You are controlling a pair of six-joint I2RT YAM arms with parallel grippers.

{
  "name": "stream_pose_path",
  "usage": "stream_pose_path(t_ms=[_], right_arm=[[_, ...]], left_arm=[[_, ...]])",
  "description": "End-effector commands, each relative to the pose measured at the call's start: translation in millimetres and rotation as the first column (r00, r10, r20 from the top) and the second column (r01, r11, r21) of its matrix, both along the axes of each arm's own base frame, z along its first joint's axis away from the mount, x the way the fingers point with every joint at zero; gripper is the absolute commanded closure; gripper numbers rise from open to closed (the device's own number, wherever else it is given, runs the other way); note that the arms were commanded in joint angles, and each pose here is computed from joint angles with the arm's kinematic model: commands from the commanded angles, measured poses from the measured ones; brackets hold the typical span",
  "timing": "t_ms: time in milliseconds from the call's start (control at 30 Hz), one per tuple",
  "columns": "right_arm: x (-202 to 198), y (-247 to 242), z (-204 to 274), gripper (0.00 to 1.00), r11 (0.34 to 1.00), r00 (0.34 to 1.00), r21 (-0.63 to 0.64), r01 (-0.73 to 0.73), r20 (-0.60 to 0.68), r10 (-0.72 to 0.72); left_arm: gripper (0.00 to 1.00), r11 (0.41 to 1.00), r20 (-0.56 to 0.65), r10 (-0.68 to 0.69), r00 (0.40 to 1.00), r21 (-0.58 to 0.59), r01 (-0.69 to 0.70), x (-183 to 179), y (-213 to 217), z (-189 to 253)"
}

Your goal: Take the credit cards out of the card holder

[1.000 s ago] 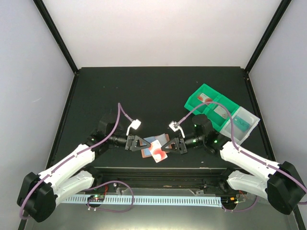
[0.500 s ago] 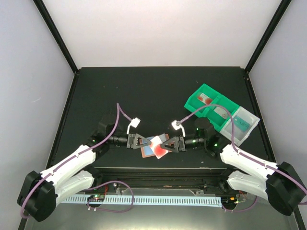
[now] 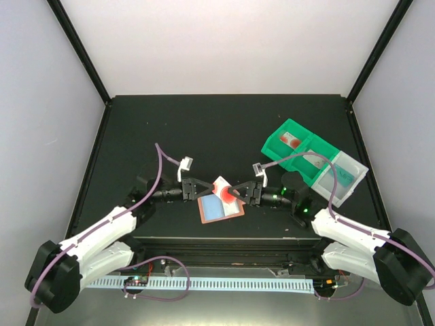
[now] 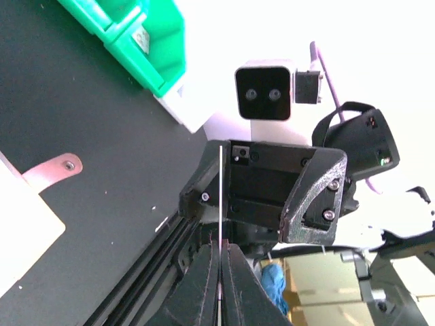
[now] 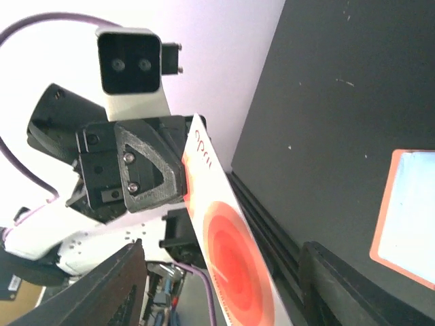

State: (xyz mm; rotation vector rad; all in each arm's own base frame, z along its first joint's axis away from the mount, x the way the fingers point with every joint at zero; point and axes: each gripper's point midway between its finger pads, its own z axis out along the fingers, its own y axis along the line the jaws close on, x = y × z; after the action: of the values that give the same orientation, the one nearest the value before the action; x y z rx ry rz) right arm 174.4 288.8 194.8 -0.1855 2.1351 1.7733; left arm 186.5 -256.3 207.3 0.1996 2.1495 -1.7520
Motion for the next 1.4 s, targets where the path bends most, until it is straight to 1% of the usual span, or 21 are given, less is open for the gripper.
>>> stream_pose_path(t_ms=[0,100,133,167,367,467,533,667,733,933,1033,1133,1167,1200,1300,1333,1367], right_arm=[[11.5,-0.2,15.9,0.39,0.993,0.996,0.077,0.092,-0.023,-0.090],[11.6,2.7,18.8,0.60,0.990,0.994,0.088,0.108,-0.032,-0.106],[11.4,3.8,20.4,0.65,0.989,0.993,0.095,0.112,-0.037,-0.109],[10.8,5.4,20.6,0.66,0.988,0.993,0.100,0.114,-0.044,-0.110],[2.5,16.1,19.7,0.67,0.988,0.992,0.109,0.113,-0.069,-0.106],[0.0,17.4,19.1,0.68,0.986,0.991,0.118,0.122,-0.073,-0.114],[0.0,16.5,19.2,0.72,0.984,0.990,0.122,0.133,-0.072,-0.124],[1.0,13.7,20.1,0.85,0.980,0.987,0.127,0.154,-0.069,-0.146],[1.6,12.6,20.7,0.89,0.978,0.986,0.131,0.161,-0.070,-0.153],[1.5,11.5,21.7,0.94,0.976,0.985,0.138,0.166,-0.065,-0.158],[2.1,10.6,22.2,0.99,0.976,0.985,0.134,0.170,-0.057,-0.164],[2.7,8.3,22.2,0.99,0.978,0.984,0.106,0.179,-0.037,-0.176],[3.8,6.4,24.3,0.99,0.977,0.982,0.102,0.188,-0.023,-0.187],[4.7,4.3,27.6,0.99,0.975,0.980,0.098,0.198,-0.006,-0.198],[8.6,-2.9,32.3,0.99,0.971,0.970,0.045,0.234,0.054,-0.236],[10.9,-6.9,31.4,0.99,0.967,0.965,0.011,0.253,0.073,-0.253],[13.0,-11.3,31.2,0.99,0.962,0.959,-0.015,0.272,0.092,-0.269]], left_arm=[[0.98,0.992,0.028,0.100,0.995,-0.079,-0.098,11.0,4.2,20.6],[0.98,0.986,0.029,0.139,0.990,-0.097,-0.136,13.5,8.0,22.3],[0.98,0.984,0.031,0.147,0.989,-0.105,-0.143,13.5,8.7,23.5],[0.99,0.983,0.034,0.151,0.988,-0.113,-0.146,13.4,9.1,25.0],[0.98,0.979,0.045,0.160,0.986,-0.139,-0.152,13.3,9.9,32.6],[0.98,0.976,0.043,0.169,0.985,-0.146,-0.161,13.5,11.1,33.7],[0.98,0.973,0.036,0.183,0.982,-0.149,-0.176,14.1,12.8,32.5],[0.98,0.968,0.037,0.205,0.978,-0.153,-0.197,14.7,16.1,32.2],[0.98,0.967,0.038,0.214,0.976,-0.152,-0.206,15.1,17.3,32.0],[0.99,0.963,0.038,0.237,0.971,-0.143,-0.230,17.3,19.9,29.3],[0.99,0.960,0.037,0.249,0.968,-0.141,-0.241,19.0,21.1,29.2],[0.98,0.959,0.045,0.253,0.966,-0.141,-0.245,18.7,22.1,30.1],[0.92,0.959,0.054,0.255,0.965,-0.139,-0.246,18.4,22.6,30.6],[0.84,0.961,0.067,0.254,0.965,-0.135,-0.243,17.5,22.9,31.2],[0.46,0.968,0.117,0.243,0.963,-0.095,-0.233,15.0,24.1,31.8],[0.37,0.971,0.134,0.237,0.962,-0.070,-0.230,14.1,24.5,31.0],[0.30,0.972,0.151,0.234,0.960,-0.044,-0.230,13.8,25.5,31.3]])
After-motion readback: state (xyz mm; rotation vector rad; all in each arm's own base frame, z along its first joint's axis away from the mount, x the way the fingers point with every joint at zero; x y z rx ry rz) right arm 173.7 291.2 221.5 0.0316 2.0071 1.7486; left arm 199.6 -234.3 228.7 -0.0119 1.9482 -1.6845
